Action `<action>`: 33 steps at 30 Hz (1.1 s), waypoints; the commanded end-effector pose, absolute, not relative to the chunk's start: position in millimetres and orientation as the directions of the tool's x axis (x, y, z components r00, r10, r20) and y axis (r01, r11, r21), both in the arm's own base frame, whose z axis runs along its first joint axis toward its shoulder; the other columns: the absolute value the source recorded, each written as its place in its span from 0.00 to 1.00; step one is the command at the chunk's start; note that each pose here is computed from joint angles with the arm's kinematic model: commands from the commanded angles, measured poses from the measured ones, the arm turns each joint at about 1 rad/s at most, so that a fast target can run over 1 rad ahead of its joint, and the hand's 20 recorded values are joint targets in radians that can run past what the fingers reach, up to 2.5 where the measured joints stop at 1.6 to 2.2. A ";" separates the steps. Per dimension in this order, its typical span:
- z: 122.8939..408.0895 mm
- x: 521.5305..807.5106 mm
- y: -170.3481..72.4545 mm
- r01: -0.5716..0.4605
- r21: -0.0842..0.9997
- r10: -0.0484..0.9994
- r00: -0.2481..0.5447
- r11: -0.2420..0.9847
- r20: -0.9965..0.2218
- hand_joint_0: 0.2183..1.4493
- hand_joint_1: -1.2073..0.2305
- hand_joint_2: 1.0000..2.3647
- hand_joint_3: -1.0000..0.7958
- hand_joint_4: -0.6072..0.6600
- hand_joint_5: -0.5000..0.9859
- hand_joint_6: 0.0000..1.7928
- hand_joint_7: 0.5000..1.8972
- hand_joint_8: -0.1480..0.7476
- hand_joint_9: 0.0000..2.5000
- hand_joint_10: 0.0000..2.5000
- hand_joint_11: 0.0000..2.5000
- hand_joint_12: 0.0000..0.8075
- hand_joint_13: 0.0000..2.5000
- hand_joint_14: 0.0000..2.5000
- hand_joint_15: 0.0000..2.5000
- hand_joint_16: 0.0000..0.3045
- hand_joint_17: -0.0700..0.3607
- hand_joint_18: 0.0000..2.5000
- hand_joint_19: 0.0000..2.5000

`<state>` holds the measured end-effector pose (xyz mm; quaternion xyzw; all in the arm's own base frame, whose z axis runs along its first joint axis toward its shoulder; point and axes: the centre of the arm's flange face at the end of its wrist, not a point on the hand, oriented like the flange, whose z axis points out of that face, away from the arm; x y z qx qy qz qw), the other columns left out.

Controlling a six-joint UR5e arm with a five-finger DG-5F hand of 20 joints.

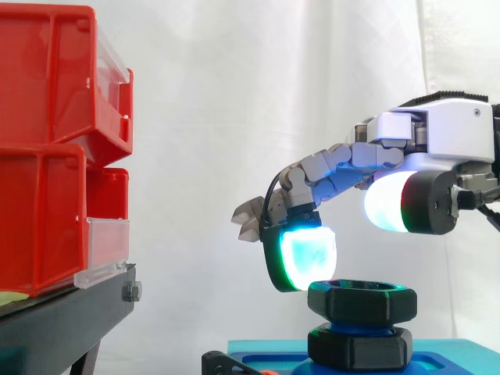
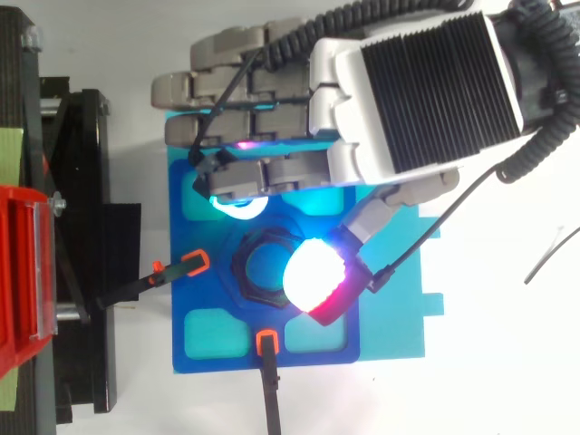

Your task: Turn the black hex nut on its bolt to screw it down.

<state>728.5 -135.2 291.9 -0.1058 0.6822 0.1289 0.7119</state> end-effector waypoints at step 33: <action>303.1 747.8 -54.3 -0.375 0.031 0.060 0.065 0.927 -0.996 0.22 0.75 0.00 0.28 0.63 0.31 0.28 0.27 0.43 0.21 0.00 0.00 0.43 0.14 0.00 0.00 0.18 0.45 0.11 0.18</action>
